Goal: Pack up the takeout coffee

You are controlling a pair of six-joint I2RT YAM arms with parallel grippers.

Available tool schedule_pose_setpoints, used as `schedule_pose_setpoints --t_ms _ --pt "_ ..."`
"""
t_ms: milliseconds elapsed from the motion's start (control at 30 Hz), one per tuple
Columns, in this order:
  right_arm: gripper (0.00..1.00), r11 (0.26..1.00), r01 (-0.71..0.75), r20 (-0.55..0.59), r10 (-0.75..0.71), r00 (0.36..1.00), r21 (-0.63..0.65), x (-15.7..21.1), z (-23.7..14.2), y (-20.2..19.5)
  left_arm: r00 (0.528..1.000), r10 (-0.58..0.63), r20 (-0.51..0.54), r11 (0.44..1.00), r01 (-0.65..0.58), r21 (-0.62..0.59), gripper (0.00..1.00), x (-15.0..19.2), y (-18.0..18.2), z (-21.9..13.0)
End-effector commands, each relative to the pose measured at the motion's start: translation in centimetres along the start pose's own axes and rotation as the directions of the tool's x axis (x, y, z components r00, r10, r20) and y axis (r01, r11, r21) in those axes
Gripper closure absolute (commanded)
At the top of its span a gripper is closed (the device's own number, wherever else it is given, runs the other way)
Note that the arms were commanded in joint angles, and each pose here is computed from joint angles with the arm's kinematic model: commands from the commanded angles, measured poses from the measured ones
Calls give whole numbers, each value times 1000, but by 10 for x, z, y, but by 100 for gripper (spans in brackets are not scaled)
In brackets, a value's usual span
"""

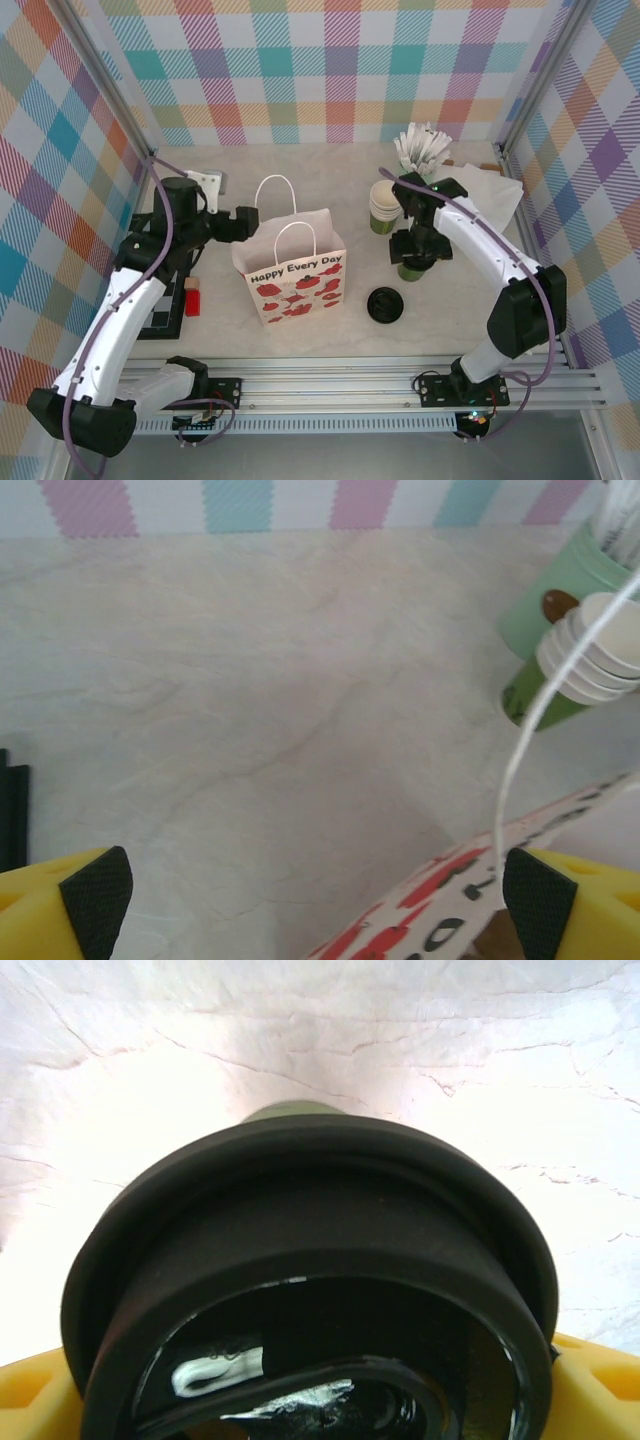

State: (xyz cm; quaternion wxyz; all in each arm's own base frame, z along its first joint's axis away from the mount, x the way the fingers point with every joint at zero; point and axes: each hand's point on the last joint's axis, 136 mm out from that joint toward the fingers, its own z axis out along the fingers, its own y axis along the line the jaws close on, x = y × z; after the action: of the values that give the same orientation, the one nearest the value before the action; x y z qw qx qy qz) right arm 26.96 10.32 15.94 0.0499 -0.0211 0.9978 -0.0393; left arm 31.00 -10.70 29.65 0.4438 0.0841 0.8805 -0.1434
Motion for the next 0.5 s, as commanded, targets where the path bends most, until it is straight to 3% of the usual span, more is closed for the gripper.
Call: schedule_pose_setpoints --t_ms 0,267,367,467 --pt "46 999 -53 -27 53 998 -5 7 -28 -1 998 55 -28 986 -50 159 6 8 -29 4" --pt "47 980 53 88 -37 995 -191 -6 -95 50 982 136 -134 969 -103 224 24 25 -40 20" --pt "47 964 174 170 -141 975 -199 -14 -120 67 980 157 -126 962 -124 242 42 24 -44 28" --pt "49 931 281 272 -216 938 -231 -26 -152 82 976 199 -91 950 -170 263 66 18 -47 32"
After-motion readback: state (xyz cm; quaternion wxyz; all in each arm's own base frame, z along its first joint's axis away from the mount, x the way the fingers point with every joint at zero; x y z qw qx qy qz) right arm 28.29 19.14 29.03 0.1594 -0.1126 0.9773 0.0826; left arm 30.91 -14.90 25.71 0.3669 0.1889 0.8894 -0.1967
